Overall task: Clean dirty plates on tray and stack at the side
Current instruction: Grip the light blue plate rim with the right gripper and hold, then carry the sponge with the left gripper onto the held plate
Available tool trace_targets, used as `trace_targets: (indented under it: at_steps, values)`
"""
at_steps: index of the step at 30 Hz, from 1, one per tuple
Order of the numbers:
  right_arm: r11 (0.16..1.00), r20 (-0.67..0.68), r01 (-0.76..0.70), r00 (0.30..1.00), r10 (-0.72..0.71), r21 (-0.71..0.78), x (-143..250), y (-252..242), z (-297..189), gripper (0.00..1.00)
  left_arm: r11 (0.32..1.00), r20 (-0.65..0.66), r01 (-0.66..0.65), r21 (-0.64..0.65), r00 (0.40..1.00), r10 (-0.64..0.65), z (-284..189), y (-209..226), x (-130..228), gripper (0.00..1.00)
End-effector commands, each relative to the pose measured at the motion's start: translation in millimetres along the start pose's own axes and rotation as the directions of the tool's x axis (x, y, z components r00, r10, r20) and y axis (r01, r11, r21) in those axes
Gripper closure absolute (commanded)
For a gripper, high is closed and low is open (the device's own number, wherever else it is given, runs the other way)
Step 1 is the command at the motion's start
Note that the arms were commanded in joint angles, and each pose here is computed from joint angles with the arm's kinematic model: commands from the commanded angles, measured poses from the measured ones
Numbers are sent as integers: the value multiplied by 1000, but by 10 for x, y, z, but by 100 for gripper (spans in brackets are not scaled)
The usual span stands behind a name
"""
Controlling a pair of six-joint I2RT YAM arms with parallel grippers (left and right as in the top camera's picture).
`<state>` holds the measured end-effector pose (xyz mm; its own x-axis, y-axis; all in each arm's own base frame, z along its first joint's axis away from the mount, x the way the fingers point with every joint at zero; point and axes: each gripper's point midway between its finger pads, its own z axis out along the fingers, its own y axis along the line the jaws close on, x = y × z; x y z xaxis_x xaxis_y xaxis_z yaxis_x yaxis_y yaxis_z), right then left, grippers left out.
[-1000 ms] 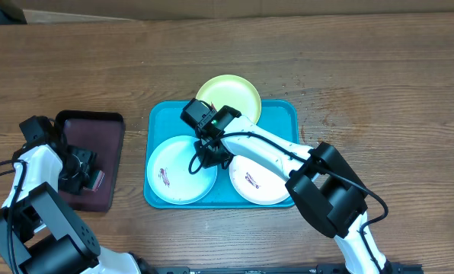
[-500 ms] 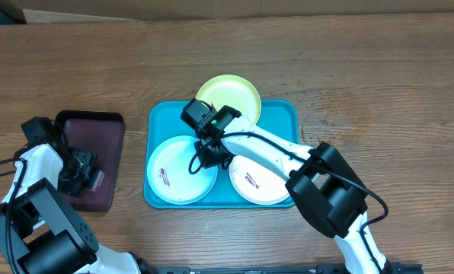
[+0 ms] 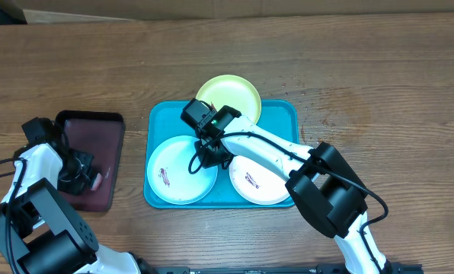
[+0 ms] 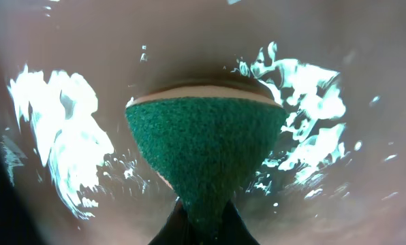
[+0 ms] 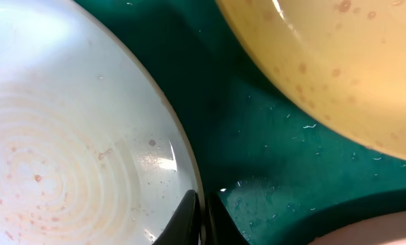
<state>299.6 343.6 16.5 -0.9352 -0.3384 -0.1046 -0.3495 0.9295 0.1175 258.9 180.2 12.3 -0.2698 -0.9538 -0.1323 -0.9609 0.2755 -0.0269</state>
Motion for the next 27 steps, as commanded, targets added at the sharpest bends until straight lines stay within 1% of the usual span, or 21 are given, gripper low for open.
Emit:
trace_targets:
  at_steps: [1, 5, 9, 11, 14, 16, 18, 22, 27]
  values:
    - [999, 12, -14, 1000, 13, 34, -49, -62, 45, 96, 1000, 7, -5, 31, 1000, 5, -199, -121, -139, 96]
    - [999, 16, -13, 1000, 13, 32, -60, -57, 45, 96, 997, 28, -64, 45, 998, 63, -538, -227, -296, 96]
    - [1000, 26, -13, 1000, 13, 26, -84, -44, 45, 96, 994, 54, -86, 62, 995, 82, -915, -315, -436, 96]
    - [1000, 28, -13, 1000, 12, 25, -90, -41, 44, 96, 994, 59, -86, 66, 995, 82, -1006, -332, -465, 96]
    - [1000, 28, -13, 1000, 12, 25, -89, -41, 44, 96, 994, 63, -85, 69, 995, 81, -970, -342, -472, 96]
    - [1000, 31, -13, 999, 12, 24, -96, -38, 44, 96, 994, 59, -84, 66, 995, 81, -846, -329, -446, 96]
    - [1000, 35, -13, 999, 12, 22, -106, -33, 44, 96, 995, 32, -78, 68, 997, 76, -675, -312, -364, 96]
    - [1000, 31, -13, 999, 12, 23, -97, -37, 44, 96, 990, -39, -75, 121, 996, 80, -409, -333, -149, 96]
    - [999, 11, -13, 1000, 12, 35, -48, -65, 45, 96, 987, -55, -74, 143, 995, 83, -401, -365, -111, 96]
